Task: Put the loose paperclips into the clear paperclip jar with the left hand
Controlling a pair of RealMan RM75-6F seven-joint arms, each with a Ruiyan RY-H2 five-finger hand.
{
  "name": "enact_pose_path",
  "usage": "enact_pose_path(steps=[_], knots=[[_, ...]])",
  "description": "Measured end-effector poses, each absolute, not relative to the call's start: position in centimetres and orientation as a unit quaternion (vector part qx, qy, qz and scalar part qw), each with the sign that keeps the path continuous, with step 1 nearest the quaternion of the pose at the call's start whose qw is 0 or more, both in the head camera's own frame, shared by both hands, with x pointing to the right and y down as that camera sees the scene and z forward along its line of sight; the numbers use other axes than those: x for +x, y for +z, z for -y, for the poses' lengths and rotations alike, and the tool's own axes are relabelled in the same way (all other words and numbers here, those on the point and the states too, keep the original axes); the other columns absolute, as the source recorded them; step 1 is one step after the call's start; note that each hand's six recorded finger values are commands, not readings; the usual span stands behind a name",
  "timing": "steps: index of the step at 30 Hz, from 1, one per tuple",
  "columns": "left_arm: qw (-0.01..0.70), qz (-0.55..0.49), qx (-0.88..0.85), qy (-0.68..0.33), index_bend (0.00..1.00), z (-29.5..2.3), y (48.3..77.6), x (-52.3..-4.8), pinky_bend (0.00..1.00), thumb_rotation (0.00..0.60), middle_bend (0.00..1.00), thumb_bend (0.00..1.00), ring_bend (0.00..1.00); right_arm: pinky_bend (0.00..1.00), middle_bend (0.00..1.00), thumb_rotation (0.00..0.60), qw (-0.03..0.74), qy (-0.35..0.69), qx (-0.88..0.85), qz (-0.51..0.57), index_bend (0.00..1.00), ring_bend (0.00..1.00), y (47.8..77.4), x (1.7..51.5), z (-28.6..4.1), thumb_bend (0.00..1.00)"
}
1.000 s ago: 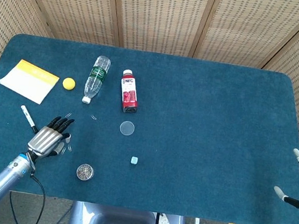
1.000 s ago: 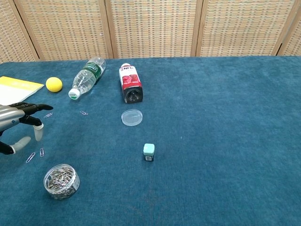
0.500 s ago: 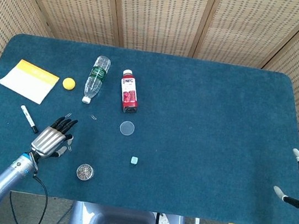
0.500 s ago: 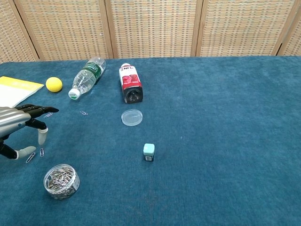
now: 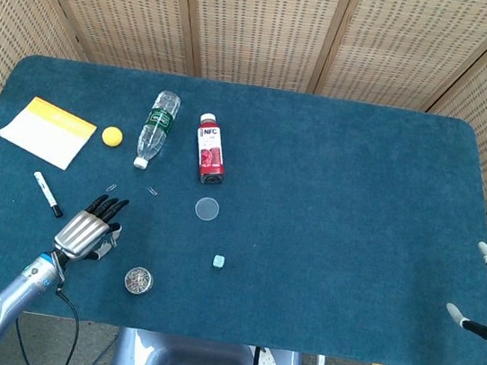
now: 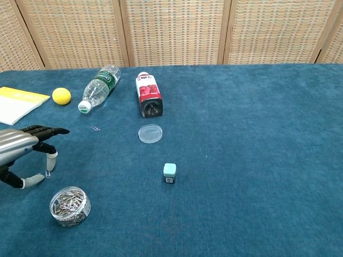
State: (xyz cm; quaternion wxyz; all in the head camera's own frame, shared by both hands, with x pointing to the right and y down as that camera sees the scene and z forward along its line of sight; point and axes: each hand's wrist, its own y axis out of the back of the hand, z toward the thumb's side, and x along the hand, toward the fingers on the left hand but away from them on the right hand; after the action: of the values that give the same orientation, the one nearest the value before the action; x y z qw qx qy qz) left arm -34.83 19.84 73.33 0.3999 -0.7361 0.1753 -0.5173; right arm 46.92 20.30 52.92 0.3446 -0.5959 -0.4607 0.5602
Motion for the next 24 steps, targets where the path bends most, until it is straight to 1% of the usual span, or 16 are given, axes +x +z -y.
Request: enact_pose_path(steps=[9,13,18,24], knots=[[0.403,-0.181,-0.737,-0.512,0.50,-20.01,73.58,-34.63,0.00,0.600,0.00,0.37,0.00,0.00,0.00,0.600,0.345,0.560,-0.596,0.461,0.01,0.00,52.88,46.91,-20.29,0.00],[0.402,-0.181,-0.737,-0.512,0.55,-20.11,73.72,-34.50,0.00,0.600,0.00,0.37,0.00,0.00,0.00,0.600,0.345,0.559,-0.597,0.461,0.01,0.00,52.89,46.92,-20.29,0.00],[0.403,-0.180,-0.734,-0.516,0.57,-20.18,73.99,-34.54,0.00,0.600,0.00,0.39,0.00,0.00,0.00,0.600,0.344,0.559,-0.597,0.461,0.01,0.00,52.90,46.90,-20.28,0.00],[0.399,-0.181,-0.733,-0.521,0.63,-20.17,74.19,-34.75,0.00,0.600,0.00,0.41,0.00,0.00,0.00,0.600,0.344,0.559,-0.597,0.461,0.01,0.00,52.92,46.92,-20.28,0.00]])
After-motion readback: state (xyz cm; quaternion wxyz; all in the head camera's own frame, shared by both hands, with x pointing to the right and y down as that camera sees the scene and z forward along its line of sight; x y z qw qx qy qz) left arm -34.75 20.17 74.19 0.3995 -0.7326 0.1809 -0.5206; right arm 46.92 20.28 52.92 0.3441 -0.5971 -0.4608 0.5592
